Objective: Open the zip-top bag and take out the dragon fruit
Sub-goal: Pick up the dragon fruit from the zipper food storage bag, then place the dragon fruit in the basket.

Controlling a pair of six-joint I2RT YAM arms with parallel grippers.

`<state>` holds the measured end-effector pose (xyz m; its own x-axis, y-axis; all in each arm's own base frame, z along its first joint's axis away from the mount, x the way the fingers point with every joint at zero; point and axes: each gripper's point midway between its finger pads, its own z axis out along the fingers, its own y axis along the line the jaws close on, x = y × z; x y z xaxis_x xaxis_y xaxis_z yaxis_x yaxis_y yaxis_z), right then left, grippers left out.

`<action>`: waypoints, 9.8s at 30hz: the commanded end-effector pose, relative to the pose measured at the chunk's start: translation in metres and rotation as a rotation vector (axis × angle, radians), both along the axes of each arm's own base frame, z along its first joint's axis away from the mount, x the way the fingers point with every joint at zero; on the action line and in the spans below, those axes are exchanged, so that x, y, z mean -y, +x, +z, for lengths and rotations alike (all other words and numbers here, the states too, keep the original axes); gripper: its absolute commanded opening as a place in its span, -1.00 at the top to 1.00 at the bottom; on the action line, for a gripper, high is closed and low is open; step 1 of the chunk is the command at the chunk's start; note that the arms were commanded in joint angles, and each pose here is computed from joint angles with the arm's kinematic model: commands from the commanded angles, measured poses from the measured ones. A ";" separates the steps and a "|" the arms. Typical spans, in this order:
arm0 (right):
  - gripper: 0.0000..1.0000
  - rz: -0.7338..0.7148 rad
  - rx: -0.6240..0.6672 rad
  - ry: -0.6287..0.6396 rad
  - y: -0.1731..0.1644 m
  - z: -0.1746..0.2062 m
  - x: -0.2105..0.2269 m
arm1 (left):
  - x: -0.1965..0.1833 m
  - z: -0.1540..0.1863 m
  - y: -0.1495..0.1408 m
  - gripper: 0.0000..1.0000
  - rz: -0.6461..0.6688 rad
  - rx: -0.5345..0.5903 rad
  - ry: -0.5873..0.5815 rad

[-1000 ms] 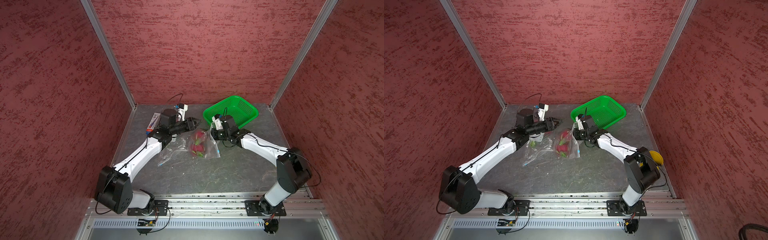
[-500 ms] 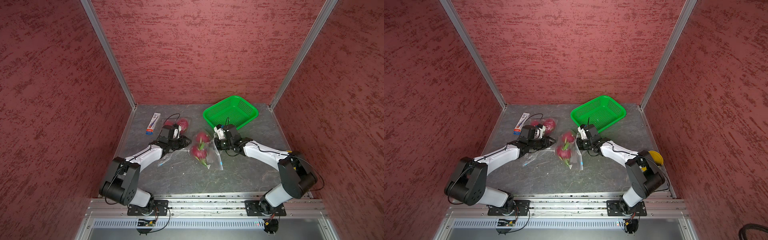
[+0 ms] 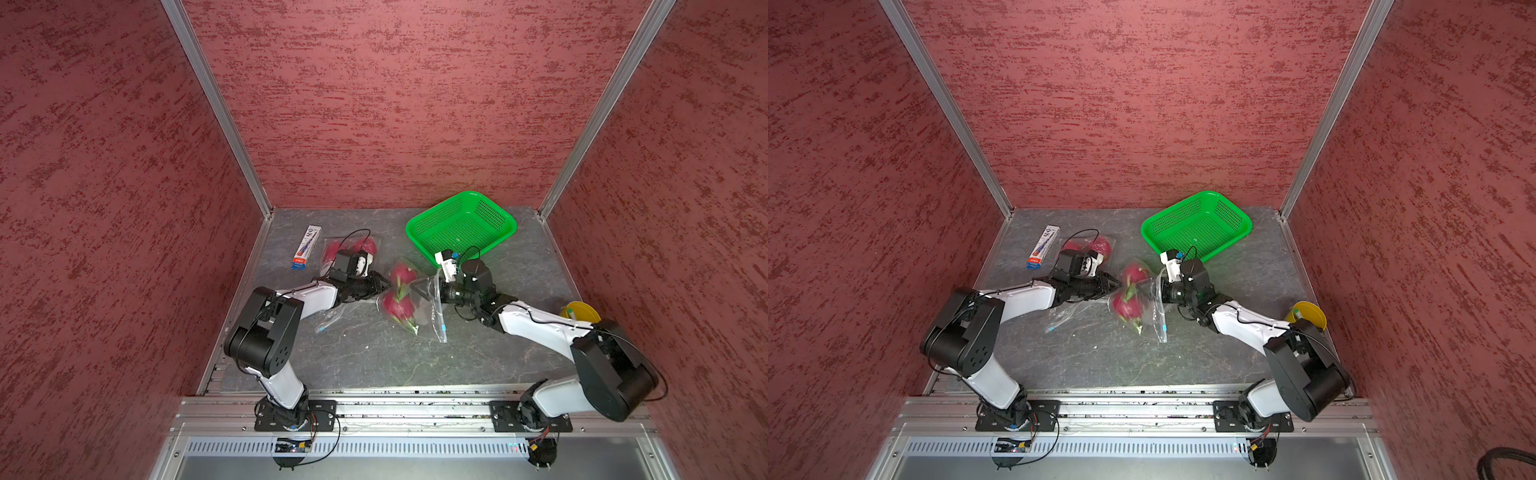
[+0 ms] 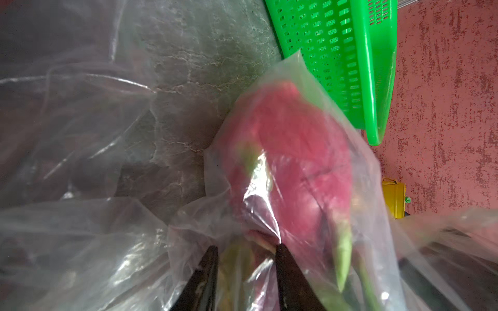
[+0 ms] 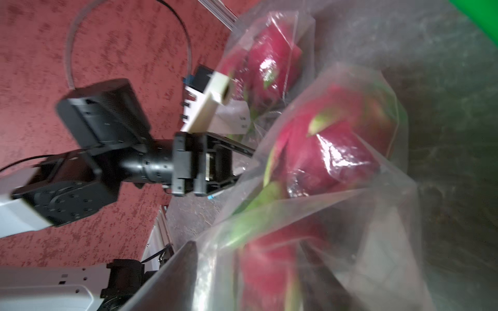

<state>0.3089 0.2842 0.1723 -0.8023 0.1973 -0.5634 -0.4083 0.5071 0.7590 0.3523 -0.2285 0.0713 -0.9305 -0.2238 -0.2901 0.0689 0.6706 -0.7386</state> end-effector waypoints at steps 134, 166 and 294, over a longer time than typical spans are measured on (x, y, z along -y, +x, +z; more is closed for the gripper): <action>0.93 0.099 -0.123 -0.155 0.041 -0.109 0.016 | 0.011 0.010 0.065 -0.40 0.031 -0.015 -0.207; 0.93 0.163 -0.050 -0.105 0.011 -0.037 0.020 | -0.074 0.010 0.084 1.00 0.237 0.069 -0.203; -0.07 -0.605 0.184 -0.313 0.136 0.047 0.221 | -0.023 0.043 -0.006 -0.99 0.243 0.130 -0.063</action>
